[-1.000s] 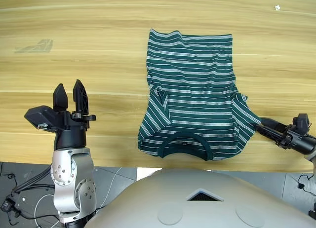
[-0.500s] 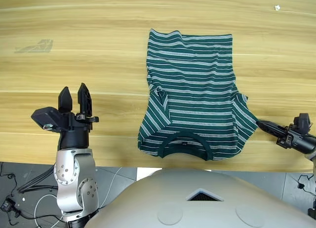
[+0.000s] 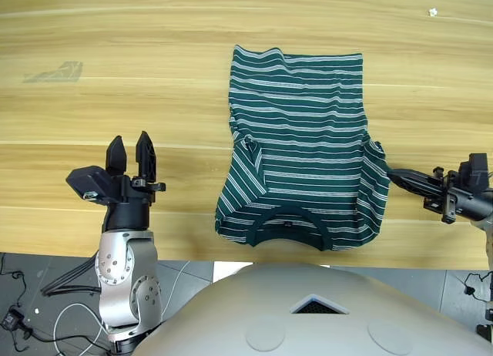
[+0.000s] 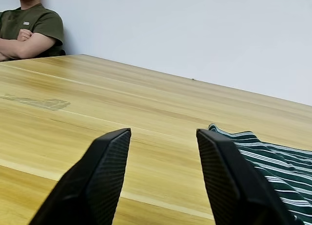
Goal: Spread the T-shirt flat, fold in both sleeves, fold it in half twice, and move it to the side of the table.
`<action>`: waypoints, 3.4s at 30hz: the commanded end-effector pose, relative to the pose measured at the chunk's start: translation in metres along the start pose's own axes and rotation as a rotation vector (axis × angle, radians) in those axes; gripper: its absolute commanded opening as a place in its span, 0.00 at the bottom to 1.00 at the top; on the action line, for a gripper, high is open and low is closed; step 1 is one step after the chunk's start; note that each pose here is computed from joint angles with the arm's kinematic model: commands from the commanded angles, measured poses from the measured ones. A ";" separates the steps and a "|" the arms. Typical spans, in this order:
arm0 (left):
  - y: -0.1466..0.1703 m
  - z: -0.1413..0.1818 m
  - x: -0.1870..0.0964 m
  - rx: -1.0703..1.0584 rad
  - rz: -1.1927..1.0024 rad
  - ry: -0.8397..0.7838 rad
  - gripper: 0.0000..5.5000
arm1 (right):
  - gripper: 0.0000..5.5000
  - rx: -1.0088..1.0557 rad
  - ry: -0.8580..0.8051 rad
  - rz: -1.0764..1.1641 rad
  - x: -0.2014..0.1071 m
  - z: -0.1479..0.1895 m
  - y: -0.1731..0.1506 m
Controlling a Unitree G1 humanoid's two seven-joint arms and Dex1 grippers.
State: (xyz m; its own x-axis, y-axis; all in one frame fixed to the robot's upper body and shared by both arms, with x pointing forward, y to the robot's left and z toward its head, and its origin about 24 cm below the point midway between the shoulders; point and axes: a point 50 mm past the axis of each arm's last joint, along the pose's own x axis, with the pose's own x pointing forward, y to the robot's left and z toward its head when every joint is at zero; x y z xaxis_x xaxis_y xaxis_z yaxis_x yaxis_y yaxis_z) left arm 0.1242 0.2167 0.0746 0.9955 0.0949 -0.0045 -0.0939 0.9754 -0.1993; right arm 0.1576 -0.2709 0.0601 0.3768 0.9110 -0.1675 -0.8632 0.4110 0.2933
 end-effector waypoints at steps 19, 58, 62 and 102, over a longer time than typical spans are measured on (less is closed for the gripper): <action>-0.010 -0.018 0.004 -0.009 -0.037 0.060 0.46 | 0.07 -0.224 0.113 0.033 0.063 -0.002 0.010; 0.005 -0.040 -0.018 1.771 -1.398 -0.190 0.46 | 0.59 -1.345 0.307 0.387 0.002 -0.039 0.027; -0.004 -0.048 -0.017 1.746 -1.474 -0.207 0.46 | 0.59 -1.340 0.246 0.403 0.017 -0.040 0.031; 0.003 0.041 -0.020 0.966 -1.420 0.534 0.00 | 0.00 -0.122 0.294 0.314 0.000 0.037 0.037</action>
State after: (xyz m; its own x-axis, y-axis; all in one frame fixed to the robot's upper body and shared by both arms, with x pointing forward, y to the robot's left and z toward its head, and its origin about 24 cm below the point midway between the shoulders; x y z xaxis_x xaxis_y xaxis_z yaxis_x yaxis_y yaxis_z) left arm 0.1054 0.2285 0.1044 0.2188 -0.6896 -0.6903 0.9601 0.0259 0.2784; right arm 0.1369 -0.2542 0.0946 0.0197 0.9341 -0.3564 -0.9638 0.1125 0.2417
